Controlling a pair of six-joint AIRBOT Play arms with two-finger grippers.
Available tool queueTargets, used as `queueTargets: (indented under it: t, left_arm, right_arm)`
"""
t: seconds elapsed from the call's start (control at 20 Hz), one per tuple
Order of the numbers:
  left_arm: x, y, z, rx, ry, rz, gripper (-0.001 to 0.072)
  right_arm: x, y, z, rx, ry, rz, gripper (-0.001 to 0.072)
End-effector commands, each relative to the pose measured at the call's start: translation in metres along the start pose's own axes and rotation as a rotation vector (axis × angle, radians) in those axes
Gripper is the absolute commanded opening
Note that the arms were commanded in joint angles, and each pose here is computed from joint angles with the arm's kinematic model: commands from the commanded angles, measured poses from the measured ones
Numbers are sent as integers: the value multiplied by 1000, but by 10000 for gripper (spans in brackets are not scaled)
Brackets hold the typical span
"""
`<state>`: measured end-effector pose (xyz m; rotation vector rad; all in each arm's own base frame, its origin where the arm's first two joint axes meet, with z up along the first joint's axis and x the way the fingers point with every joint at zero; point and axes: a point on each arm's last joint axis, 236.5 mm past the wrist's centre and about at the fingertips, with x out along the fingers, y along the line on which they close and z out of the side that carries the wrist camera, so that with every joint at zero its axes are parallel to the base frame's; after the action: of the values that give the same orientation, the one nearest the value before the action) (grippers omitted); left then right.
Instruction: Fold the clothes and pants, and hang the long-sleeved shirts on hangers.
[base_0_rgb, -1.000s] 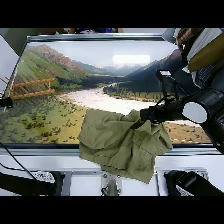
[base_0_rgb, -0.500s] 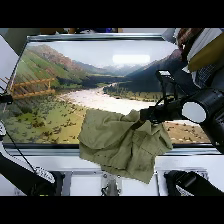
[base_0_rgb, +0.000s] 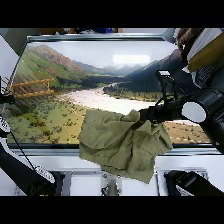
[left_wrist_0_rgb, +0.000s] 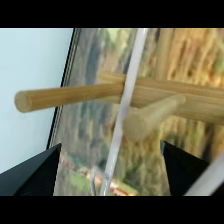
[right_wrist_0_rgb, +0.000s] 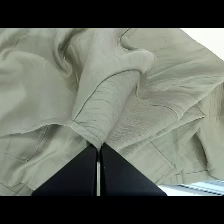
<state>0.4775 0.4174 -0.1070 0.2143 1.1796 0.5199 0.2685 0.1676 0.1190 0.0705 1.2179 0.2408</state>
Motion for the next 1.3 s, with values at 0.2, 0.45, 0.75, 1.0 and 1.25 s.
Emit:
queueTargets:
  t: [0.2,0.45,0.75,1.0,1.25]
  left_arm:
    - [8,-7,-7,-2,25,-17,242]
    - [7,-12,-10,0,42,-24,16]
    - [-10,-30,5,34,31,-36,14]
    - [-49,-37,30,59,-6,-32,13]
    - [-111,-30,64,47,-92,-15,13]
  right_arm:
    - [0,0,0,-1,1,0,17]
    - [0,0,0,-1,1,0,17]
    - [0,0,0,-1,1,0,17]
    - [0,0,0,-1,1,0,17]
    - [0,0,0,-1,1,0,17]
